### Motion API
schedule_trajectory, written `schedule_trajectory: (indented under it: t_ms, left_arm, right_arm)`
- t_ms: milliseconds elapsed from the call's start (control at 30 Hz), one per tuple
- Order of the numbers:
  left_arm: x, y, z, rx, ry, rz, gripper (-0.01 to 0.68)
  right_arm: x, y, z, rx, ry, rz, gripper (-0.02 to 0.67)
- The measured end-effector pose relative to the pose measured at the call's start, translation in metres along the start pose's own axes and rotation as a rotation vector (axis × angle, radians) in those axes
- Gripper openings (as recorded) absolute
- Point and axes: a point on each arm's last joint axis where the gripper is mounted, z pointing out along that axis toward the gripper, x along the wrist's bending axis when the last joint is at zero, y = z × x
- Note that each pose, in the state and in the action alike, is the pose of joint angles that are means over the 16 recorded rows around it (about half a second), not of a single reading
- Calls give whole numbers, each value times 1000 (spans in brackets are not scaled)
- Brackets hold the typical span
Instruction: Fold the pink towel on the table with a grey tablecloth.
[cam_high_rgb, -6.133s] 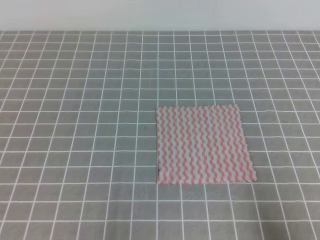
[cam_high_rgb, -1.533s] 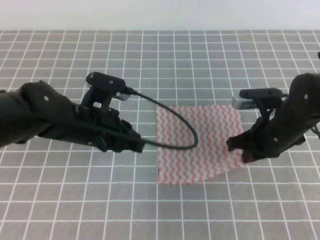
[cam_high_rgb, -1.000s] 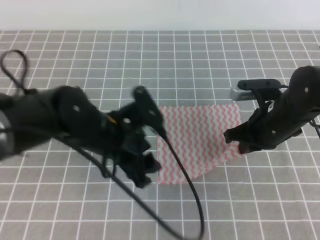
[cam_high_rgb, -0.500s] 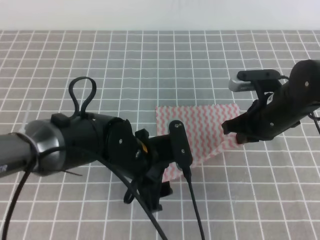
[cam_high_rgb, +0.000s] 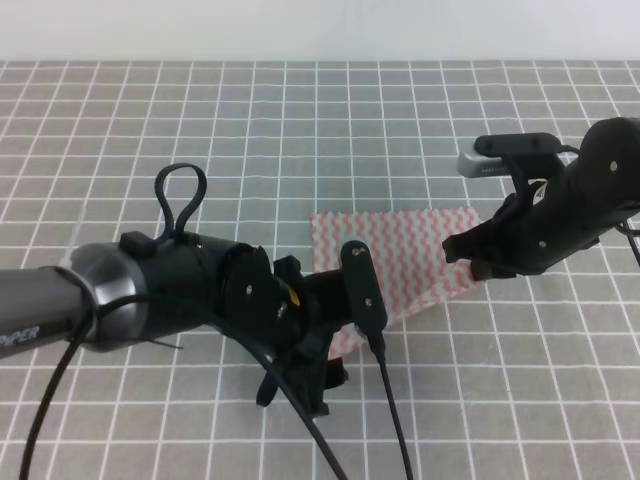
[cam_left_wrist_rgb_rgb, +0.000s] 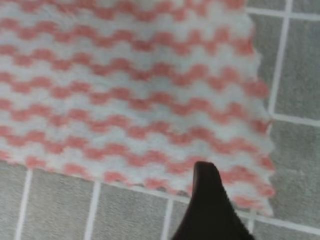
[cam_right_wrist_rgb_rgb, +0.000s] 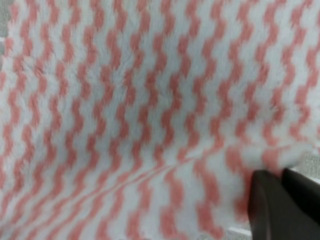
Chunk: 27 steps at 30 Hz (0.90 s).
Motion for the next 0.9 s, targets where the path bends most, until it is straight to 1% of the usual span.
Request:
schedule_trajectory:
  t_ms: [333, 500, 600, 900]
  left_arm:
    - [1, -2, 10, 1, 15, -14, 424]
    - [3, -2, 14, -5, 33, -42, 400]
    - [4, -2, 16, -11, 46, -59, 348]
    - [8, -1, 18, -39, 95, -93, 128]
  right_arm:
    - [0, 1, 0, -14, 0, 2, -15]
    - [0, 2, 1, -18, 0, 2, -15]
    - [0, 2, 1, -20, 1, 3, -15]
    - [0, 2, 1, -17, -1, 1, -15]
